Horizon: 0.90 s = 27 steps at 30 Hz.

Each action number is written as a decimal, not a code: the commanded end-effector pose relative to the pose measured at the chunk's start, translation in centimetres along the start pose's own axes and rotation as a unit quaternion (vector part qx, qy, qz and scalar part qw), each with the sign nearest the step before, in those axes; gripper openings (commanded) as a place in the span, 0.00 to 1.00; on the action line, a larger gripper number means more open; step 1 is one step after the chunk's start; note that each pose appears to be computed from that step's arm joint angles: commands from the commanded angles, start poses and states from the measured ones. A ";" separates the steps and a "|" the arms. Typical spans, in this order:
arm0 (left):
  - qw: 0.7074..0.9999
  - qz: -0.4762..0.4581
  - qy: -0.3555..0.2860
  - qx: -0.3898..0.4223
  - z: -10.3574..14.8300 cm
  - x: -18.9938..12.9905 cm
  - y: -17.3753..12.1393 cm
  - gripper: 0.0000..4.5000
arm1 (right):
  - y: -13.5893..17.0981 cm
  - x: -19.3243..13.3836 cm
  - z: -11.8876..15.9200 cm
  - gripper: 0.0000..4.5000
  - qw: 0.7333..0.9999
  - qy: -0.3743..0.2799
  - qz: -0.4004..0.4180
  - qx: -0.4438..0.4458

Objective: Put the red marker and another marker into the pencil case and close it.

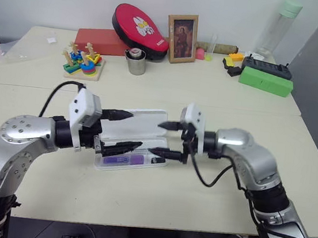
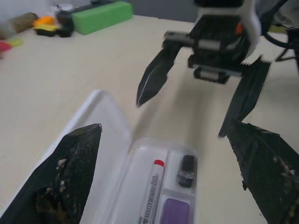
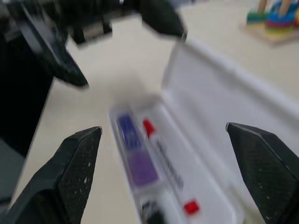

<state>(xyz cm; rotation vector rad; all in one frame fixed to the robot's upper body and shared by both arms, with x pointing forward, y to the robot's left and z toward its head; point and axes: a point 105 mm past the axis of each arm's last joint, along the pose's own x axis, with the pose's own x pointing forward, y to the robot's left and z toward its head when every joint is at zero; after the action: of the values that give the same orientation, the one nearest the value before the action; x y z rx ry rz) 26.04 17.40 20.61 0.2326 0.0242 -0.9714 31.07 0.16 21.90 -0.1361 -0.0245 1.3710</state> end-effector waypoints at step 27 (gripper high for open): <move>0.986 0.162 -0.024 -0.010 1.8 -6.7 -0.6 1.00 | -0.5 6.9 -3.1 0.00 0.955 0.188 0.120 -0.194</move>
<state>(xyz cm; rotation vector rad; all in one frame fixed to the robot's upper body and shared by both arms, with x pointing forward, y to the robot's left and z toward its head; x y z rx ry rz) 22.29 23.06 22.54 0.1525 -0.0454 -0.5942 34.95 6.47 19.02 -0.7209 0.0397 1.4612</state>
